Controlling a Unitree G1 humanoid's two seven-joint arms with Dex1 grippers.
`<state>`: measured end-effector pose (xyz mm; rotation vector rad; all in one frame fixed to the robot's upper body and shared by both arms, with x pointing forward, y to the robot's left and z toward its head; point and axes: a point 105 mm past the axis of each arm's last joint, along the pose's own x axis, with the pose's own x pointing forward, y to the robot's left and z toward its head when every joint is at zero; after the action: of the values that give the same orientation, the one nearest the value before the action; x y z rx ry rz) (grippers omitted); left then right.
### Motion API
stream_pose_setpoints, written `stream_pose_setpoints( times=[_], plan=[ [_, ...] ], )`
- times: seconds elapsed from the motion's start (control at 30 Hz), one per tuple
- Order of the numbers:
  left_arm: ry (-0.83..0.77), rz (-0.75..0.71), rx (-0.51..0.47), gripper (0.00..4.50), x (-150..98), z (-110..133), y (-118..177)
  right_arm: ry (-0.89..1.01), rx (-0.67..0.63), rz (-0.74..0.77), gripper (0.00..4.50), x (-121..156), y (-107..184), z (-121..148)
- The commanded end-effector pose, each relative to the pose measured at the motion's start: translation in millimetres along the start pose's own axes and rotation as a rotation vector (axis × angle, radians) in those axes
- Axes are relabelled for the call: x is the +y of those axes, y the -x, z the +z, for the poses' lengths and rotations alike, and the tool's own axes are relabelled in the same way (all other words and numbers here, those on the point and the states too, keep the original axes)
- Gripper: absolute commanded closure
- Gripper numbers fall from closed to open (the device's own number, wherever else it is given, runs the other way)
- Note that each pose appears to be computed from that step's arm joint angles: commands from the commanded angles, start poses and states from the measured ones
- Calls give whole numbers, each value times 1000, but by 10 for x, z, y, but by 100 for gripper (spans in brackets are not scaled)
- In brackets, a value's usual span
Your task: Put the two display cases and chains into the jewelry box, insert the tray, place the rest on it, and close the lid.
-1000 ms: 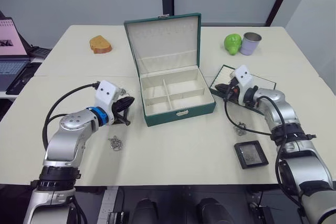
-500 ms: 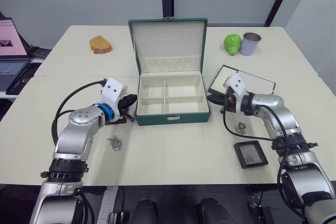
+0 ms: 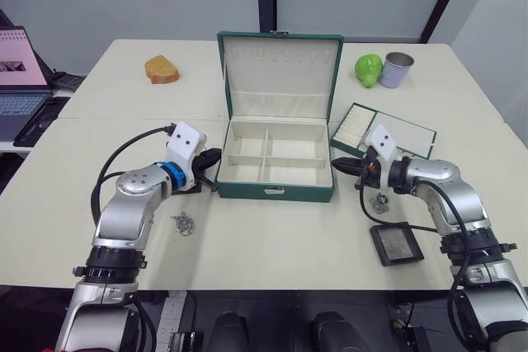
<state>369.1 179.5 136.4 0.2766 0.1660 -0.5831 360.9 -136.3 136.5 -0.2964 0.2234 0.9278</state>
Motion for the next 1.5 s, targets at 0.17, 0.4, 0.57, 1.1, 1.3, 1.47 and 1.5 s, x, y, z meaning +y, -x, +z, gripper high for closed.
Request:
stream_pose_setpoints(
  times=[0.17, 0.4, 0.57, 1.1, 1.3, 1.47, 1.5],
  plan=[
    [-10, -163, -34, 450, -371, 82, -66, 38, -62, 44, 447, 88, -49, 173],
    [-18, -140, -29, 450, -305, 73, -49, 33, -58, 44, 447, 93, -35, 148],
    [-24, -129, -22, 450, -271, 56, -33, 30, -45, 40, 447, 83, 1, 105],
    [-40, -90, -22, 450, -168, 59, -13, 15, -39, 9, 447, 18, 70, 56],
    [-31, -23, -25, 450, 25, 59, 43, 4, -26, -61, 447, -144, 187, 1],
    [4, 38, -60, 450, 272, 154, 247, -6, -38, -108, 447, -282, 430, -15],
    [20, 43, -70, 450, 316, 181, 310, -11, -50, -114, 447, -301, 497, -1]
  ],
)
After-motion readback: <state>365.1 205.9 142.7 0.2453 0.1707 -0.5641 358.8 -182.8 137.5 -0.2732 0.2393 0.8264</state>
